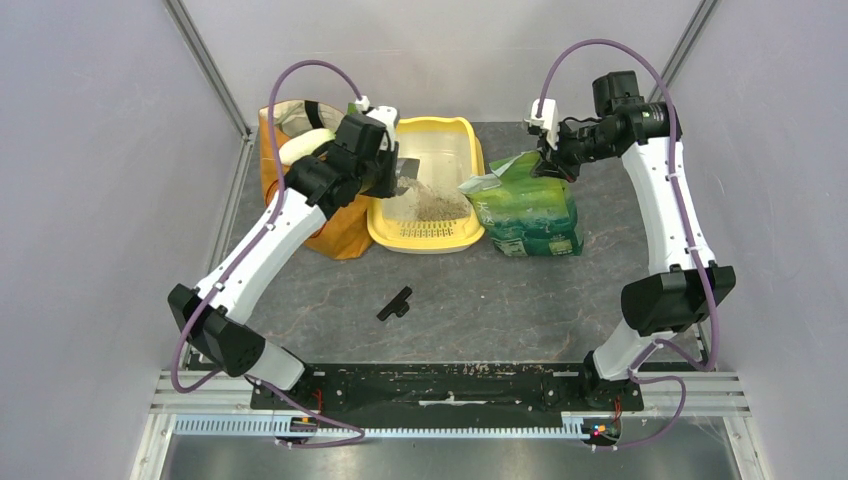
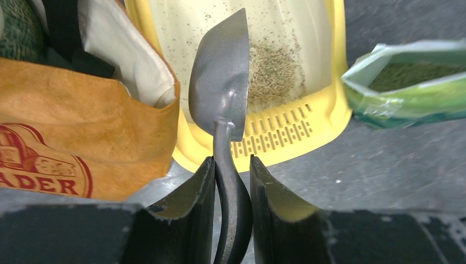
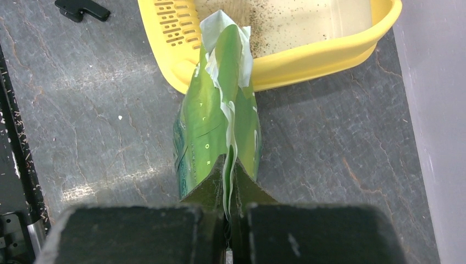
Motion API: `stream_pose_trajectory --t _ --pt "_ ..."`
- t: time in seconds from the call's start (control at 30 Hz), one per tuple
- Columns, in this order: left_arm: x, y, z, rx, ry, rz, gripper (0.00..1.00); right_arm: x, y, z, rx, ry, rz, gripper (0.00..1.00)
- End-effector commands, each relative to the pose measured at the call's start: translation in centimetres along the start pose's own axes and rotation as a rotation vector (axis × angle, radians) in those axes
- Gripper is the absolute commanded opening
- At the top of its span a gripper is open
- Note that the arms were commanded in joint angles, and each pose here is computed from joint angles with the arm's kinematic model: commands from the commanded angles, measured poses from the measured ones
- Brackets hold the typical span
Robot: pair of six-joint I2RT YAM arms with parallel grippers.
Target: Fill the litter box with clean litter
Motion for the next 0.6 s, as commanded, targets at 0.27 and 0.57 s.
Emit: stream_pose_trajectory --t 0.27,0.57 --pt "0.3 -2.0 -1.2 0.313 -0.126 -0.133 0.02 -3.1 -1.2 3.5 -0.112 0.018 -0.028 0.00" --pt "-3.7 -2.7 -5.4 0.349 0.268 -0.151 0.02 -2.7 1.1 6.9 -0.119 -0.029 0.003 0.00"
Point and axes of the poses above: each gripper's point midway between its finger pads, its own x axis out along the fingers, its own z axis along the line the jaws close on, y = z × x, the point moved 5 cm from there along -x, back along the fingers, and after that the axes turned 5 degrees about -x, right-handed, at the moved point
